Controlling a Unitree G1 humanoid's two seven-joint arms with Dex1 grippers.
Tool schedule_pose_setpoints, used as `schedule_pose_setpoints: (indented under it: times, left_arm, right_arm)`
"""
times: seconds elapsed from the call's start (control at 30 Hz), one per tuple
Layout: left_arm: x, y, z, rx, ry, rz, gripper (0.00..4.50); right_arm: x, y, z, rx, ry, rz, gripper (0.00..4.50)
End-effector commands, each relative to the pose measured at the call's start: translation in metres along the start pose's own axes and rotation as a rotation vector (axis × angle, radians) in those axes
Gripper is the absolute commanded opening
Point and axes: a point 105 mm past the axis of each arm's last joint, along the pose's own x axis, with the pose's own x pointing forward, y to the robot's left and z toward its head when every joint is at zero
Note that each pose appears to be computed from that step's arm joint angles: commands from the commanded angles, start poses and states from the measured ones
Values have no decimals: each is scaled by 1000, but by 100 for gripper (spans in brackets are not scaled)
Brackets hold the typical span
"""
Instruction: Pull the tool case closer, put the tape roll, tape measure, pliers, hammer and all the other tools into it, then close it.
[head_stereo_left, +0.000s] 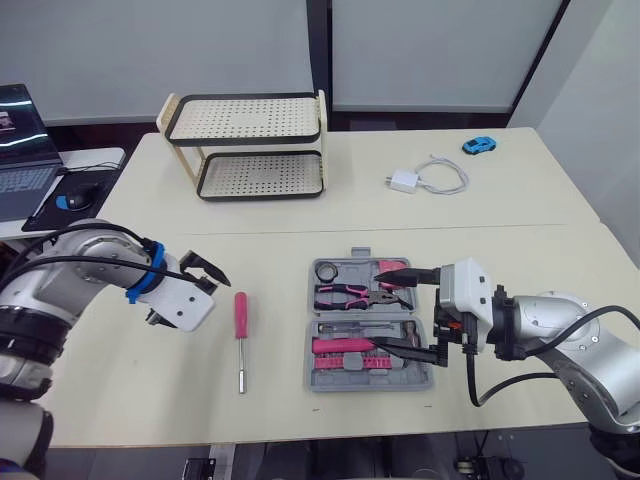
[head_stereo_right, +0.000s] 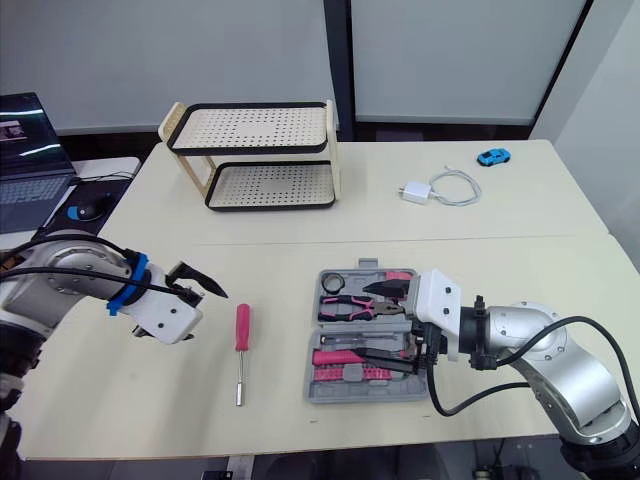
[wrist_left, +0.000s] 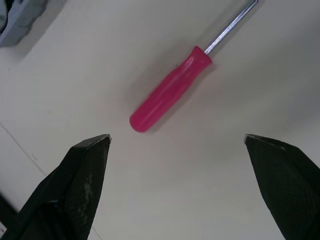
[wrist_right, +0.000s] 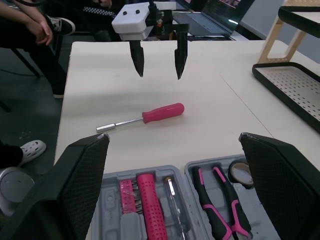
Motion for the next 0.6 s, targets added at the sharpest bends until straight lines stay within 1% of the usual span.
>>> schedule_pose_setpoints:
  times: [0.03, 0.2, 0.43, 0.6]
  left_arm:
    - [10, 2, 2, 73, -6, -13, 447]
    - [35, -12, 7, 146, -38, -108, 447]
    - [59, 1, 9, 163, -46, -77, 447]
    - [73, -2, 13, 204, -52, -111, 447]
  right_arm:
    - [-2, 5, 8, -32, -6, -19, 450]
    - [-3, 5, 7, -20, 13, -47, 450]
    - [-5, 7, 7, -14, 29, -57, 450]
    - [-9, 4, 7, -19, 44, -69, 450]
